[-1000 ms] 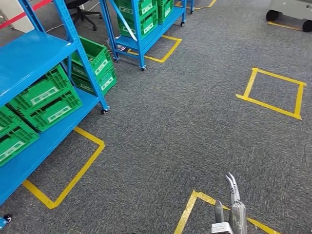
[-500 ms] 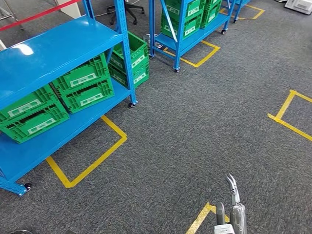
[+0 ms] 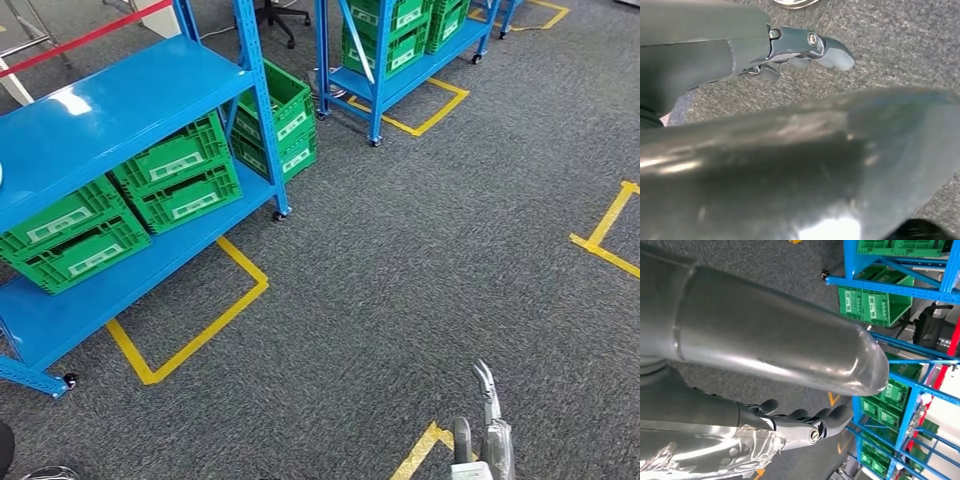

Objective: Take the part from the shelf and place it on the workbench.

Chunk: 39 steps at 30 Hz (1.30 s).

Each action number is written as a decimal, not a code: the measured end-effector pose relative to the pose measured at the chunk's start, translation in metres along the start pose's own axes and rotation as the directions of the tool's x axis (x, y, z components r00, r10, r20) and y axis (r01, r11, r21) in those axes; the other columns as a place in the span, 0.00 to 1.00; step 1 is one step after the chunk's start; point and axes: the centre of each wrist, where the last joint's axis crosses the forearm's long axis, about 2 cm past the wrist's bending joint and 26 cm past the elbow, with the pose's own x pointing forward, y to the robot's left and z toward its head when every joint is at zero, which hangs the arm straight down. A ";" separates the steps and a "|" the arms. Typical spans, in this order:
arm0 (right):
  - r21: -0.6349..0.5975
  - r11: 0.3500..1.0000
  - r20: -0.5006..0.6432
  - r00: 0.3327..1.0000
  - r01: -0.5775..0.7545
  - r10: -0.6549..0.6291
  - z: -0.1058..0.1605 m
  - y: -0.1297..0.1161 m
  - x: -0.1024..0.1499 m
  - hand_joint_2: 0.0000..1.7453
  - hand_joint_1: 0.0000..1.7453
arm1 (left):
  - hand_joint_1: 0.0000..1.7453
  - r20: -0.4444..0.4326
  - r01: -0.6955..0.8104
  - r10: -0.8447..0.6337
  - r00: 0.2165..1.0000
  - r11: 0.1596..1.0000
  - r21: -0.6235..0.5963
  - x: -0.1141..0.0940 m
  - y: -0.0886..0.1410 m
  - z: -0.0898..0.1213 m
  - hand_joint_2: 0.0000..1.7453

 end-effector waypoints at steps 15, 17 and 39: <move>-0.025 0.999 -0.033 0.999 0.025 -0.026 0.007 -0.021 -0.001 0.00 0.00 | 0.00 0.015 0.005 -0.005 1.000 1.000 -0.001 0.003 0.006 -0.003 0.00; -0.035 0.999 -0.041 0.999 0.017 -0.018 0.007 -0.022 -0.002 0.00 0.00 | 0.00 0.013 0.001 -0.001 1.000 1.000 0.001 0.002 0.006 -0.002 0.00; -0.036 0.998 -0.196 0.979 0.047 -0.053 0.010 -0.034 -0.035 0.00 0.00 | 0.00 0.007 -0.059 0.059 0.998 0.998 0.019 -0.009 0.009 0.003 0.00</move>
